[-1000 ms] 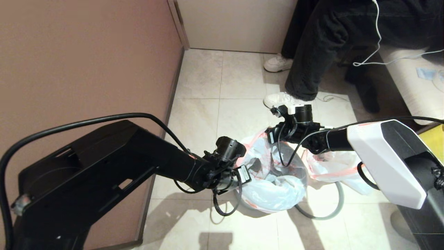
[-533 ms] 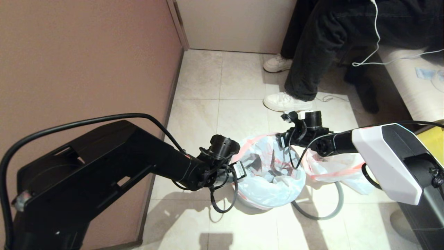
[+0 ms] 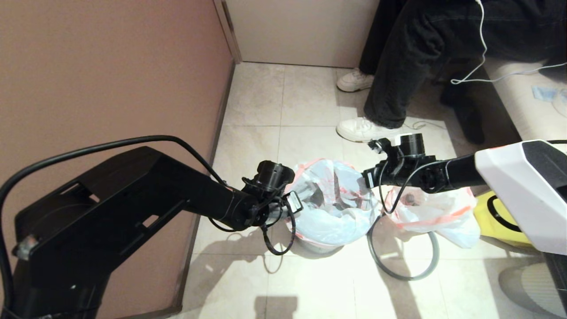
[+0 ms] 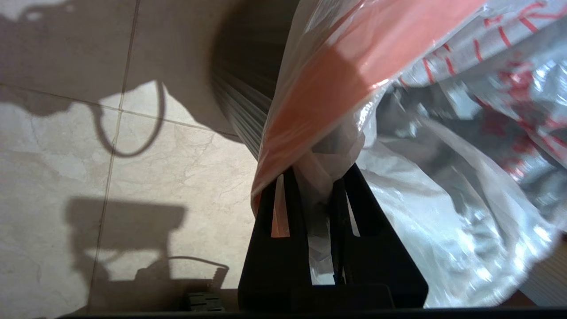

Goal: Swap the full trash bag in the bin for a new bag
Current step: Put the new garbage bag on the trash can

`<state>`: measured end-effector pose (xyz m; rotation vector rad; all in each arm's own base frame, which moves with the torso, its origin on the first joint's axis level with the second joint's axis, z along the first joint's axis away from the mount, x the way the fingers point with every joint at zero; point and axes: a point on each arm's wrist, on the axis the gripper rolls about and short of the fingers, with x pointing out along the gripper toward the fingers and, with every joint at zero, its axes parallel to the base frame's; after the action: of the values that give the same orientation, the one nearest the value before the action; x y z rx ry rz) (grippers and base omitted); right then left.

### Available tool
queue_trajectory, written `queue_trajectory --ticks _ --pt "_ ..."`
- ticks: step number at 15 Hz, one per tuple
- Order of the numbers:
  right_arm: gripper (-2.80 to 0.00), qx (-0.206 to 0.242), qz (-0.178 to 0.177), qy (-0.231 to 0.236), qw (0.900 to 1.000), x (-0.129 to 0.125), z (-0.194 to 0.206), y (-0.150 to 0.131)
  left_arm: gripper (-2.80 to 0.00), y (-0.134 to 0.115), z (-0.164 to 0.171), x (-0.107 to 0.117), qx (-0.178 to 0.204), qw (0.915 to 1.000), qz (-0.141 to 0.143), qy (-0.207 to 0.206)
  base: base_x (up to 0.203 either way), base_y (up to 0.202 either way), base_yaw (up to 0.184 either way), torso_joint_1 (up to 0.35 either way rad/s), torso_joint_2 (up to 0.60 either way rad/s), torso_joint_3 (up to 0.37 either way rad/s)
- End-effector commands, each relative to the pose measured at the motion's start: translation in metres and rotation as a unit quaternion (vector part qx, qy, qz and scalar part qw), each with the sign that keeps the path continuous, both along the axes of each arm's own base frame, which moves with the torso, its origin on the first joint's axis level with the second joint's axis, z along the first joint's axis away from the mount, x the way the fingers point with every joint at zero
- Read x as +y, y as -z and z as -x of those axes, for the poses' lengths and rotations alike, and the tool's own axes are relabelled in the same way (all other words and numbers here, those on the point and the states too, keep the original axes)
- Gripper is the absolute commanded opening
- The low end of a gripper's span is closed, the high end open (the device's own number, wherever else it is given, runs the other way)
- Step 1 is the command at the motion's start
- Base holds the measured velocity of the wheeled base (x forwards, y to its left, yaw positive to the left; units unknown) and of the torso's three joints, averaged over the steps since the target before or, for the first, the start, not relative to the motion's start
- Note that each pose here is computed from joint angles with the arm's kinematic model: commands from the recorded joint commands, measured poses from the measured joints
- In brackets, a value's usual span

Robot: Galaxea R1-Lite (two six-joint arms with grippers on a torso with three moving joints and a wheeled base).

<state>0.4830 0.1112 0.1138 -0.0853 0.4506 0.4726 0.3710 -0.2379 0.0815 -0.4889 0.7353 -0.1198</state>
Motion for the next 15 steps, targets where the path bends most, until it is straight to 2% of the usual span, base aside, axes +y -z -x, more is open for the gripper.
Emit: queue_trajectory --ticks 1,5,6,7,10,11,13,15 --pt "-2.8 -0.033 -0.019 -0.006 0.999 -0.004 0.029 -0.055 -2.8 -0.002 0.0 0.0 -0.002 1.0 0.001 -0.004 0.0 0.0 0.0 0.0 0.0 0.0" --pt "-2.8 -0.013 -0.052 -0.007 0.999 -0.017 0.096 -0.107 -2.8 -0.012 -0.002 -0.001 -0.021 0.9996 -0.003 -0.019 0.0 0.0 0.0 0.0 0.0 0.0" --pt "-2.8 -0.007 -0.059 0.001 0.998 -0.024 0.115 -0.115 -2.8 -0.015 -0.002 -0.002 -0.027 0.9994 -0.005 -0.022 0.0 0.0 0.0 0.0 0.0 0.0" --pt "-2.8 -0.004 -0.065 0.011 0.998 -0.033 0.133 -0.122 -2.8 -0.013 -0.005 -0.001 -0.032 0.9992 -0.018 -0.015 0.0 0.0 0.0 0.0 0.0 0.0" --pt "-2.8 0.002 -0.07 0.044 0.997 -0.054 0.184 -0.131 -2.8 -0.018 -0.01 0.003 -0.044 0.9986 -0.02 -0.02 0.0 0.0 0.0 0.0 0.0 0.0" --pt "-2.8 0.008 -0.067 0.057 0.996 -0.058 0.197 -0.128 0.0 -0.018 -0.011 0.004 -0.044 0.9986 -0.021 -0.022 0.0 0.0 0.0 0.0 0.0 0.0" --pt "-2.8 0.01 -0.057 0.081 0.995 -0.062 0.214 -0.125 0.0 -0.014 -0.018 0.008 -0.043 0.9984 -0.022 -0.029 0.0 0.0 0.0 0.0 0.0 0.0" --pt "-2.8 0.001 -0.054 0.092 0.994 -0.064 0.226 -0.132 0.0 -0.023 -0.016 0.01 -0.052 0.998 -0.016 -0.03 0.0 0.0 0.0 0.0 0.0 0.0"
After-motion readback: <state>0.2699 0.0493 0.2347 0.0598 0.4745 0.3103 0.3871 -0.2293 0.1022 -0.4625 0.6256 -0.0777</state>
